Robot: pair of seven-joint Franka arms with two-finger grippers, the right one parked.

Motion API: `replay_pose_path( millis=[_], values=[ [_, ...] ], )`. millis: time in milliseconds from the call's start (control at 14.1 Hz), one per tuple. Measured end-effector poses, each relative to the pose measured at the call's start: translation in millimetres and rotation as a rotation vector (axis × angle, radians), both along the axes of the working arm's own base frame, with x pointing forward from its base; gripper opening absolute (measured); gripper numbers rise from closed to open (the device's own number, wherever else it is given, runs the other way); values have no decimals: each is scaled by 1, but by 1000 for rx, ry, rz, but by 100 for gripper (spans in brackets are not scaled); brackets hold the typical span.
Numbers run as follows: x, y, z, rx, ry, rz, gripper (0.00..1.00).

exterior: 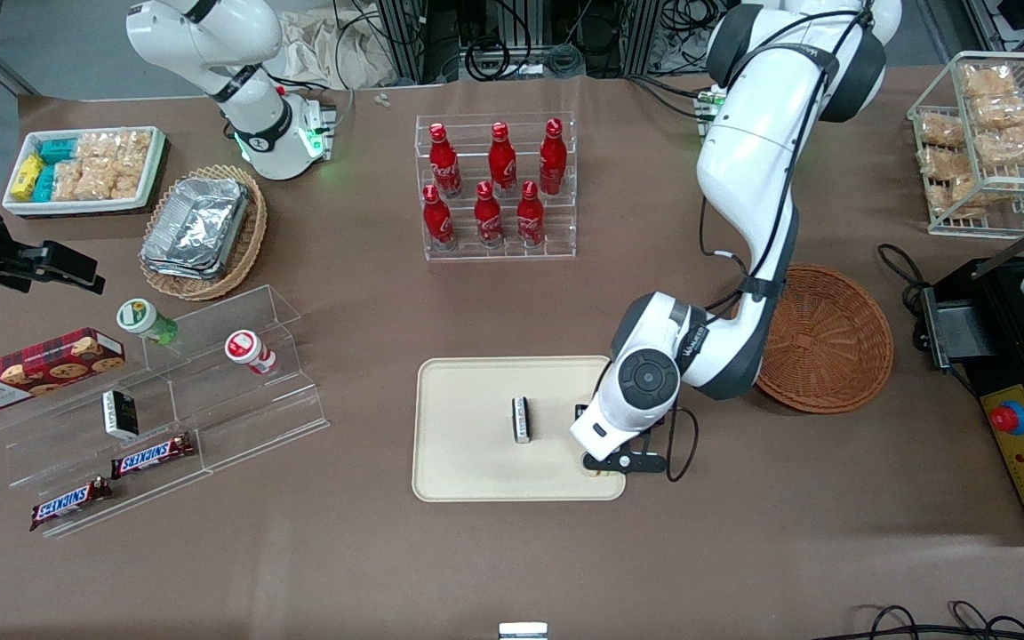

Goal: Place sandwich from basket to tray
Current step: 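Lower the sandwich onto the tray beside the black box, then open the left gripper and raise it away from the sandwich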

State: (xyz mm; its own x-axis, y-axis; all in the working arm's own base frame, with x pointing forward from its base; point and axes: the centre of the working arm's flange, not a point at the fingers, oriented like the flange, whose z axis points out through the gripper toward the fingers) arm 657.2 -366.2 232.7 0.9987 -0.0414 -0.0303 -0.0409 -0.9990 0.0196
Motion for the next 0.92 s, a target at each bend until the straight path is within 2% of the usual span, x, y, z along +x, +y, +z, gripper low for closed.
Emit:
replay_pose_path(
  millis=[142, 425, 637, 779, 920],
  values=[
    [2, -2, 17, -10, -16, 35, 100],
    [3, 4, 64, -7, -11, 70, 100],
    [8, 45, 102, 22, 22, 117, 100],
    [2, 76, 123, 57, 9, 135, 100],
    [-17, 97, 150, 75, -22, 135, 100]
  ],
)
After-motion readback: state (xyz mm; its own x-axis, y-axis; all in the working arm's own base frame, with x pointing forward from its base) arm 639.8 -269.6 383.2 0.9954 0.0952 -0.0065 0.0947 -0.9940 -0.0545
